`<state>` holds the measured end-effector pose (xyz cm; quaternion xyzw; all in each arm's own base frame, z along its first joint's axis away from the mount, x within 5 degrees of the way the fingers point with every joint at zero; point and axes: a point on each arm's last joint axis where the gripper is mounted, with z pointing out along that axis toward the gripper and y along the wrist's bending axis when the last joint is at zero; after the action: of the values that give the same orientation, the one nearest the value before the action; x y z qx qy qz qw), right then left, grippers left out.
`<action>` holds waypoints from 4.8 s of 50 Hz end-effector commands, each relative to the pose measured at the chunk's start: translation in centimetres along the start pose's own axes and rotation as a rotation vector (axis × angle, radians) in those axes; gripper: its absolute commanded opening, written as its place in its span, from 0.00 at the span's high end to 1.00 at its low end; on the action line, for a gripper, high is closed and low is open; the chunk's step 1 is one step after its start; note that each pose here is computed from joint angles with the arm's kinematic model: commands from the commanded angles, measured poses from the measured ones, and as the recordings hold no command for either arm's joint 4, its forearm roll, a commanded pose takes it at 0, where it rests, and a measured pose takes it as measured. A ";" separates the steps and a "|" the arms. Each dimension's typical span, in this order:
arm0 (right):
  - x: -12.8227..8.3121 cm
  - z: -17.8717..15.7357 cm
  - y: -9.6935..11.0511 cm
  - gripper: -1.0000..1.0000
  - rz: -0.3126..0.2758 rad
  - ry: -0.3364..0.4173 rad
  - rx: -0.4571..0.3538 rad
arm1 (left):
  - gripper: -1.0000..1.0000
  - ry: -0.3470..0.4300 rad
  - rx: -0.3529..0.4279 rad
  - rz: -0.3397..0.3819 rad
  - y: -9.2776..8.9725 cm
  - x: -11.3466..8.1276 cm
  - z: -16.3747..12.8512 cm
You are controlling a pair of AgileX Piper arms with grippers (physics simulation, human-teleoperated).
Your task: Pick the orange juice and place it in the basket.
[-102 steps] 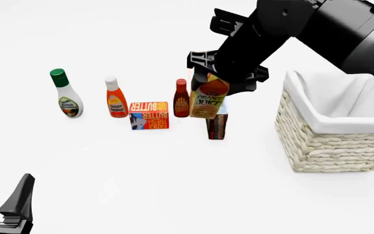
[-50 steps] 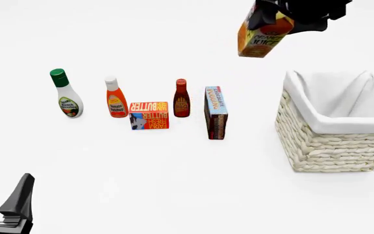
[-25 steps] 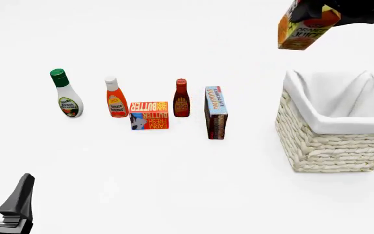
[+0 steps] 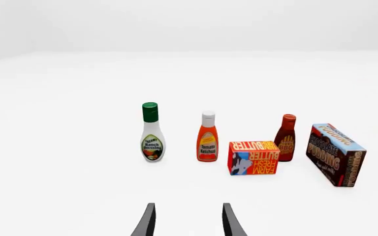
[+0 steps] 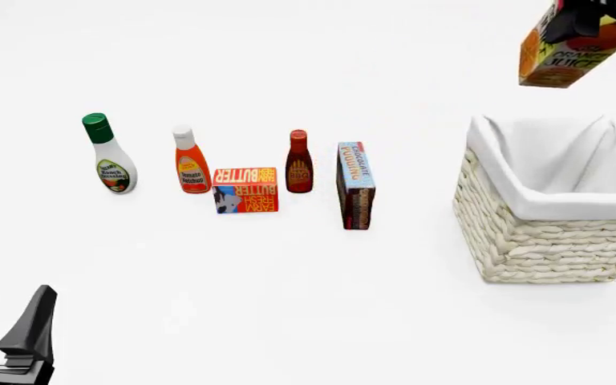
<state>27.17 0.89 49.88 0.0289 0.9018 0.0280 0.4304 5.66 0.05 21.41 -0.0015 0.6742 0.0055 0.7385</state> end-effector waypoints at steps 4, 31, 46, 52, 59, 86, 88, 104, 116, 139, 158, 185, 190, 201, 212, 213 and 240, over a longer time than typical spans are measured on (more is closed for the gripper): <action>1.0 -1.1 -1.8 1.00 0.034 0.003 0.053 | 0.00 0.002 0.000 -0.002 0.0 0.0 0.0; 2.7 -1.6 -4.2 1.00 0.083 0.034 0.126 | 0.00 0.002 0.000 -0.002 0.0 0.0 0.0; 3.0 -1.1 -5.1 1.00 0.087 0.056 0.154 | 0.00 0.002 -0.001 -0.002 0.0 0.0 0.0; 3.2 -0.6 -5.6 1.00 0.099 0.072 0.167 | 0.00 0.002 0.000 -0.002 0.0 0.0 0.0; 3.0 -0.3 -6.1 1.00 0.097 0.075 0.177 | 0.00 0.002 0.000 -0.002 0.0 0.0 0.0; 3.2 2.8 -5.8 1.00 0.164 0.149 0.162 | 0.00 0.002 0.000 -0.002 0.0 0.0 0.0; 3.3 3.0 -6.1 1.00 0.166 0.155 0.170 | 0.00 0.002 -0.001 -0.002 0.0 0.0 0.0; 3.3 4.2 -6.9 1.00 0.202 0.182 0.186 | 0.00 0.002 -0.001 -0.002 0.0 0.0 0.0; 3.8 5.6 -7.9 1.00 0.222 0.225 0.205 | 0.00 0.002 0.000 -0.002 0.0 0.0 0.0; 4.0 7.4 -8.2 1.00 0.240 0.257 0.208 | 0.00 0.002 -0.001 -0.002 0.0 0.0 0.0; 5.1 9.5 -9.1 1.00 0.249 0.253 0.219 | 0.00 0.002 0.000 -0.002 0.0 0.0 0.0; 6.4 13.7 -9.5 1.00 0.268 0.280 0.216 | 0.00 0.002 -0.001 -0.002 0.0 0.0 0.0; 6.4 13.9 -9.9 1.00 0.269 0.279 0.220 | 0.00 0.002 -0.001 -0.002 0.0 0.0 0.0; 7.0 14.7 -10.4 1.00 0.275 0.288 0.228 | 0.00 0.002 -0.001 -0.002 0.0 0.0 0.0; 7.4 15.5 -10.5 1.00 0.275 0.293 0.228 | 0.00 0.002 0.000 -0.002 0.0 0.0 0.0; 7.4 15.7 -10.6 1.00 0.275 0.294 0.229 | 0.00 0.002 -0.001 -0.002 0.0 0.0 0.0; 7.5 17.4 -11.1 1.00 0.271 0.310 0.230 | 0.00 0.002 0.000 -0.002 0.0 0.0 0.0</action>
<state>35.20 -8.96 32.24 0.1875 0.9446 -0.0137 0.2690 5.66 0.05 21.41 -0.0015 0.6742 0.0055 0.7385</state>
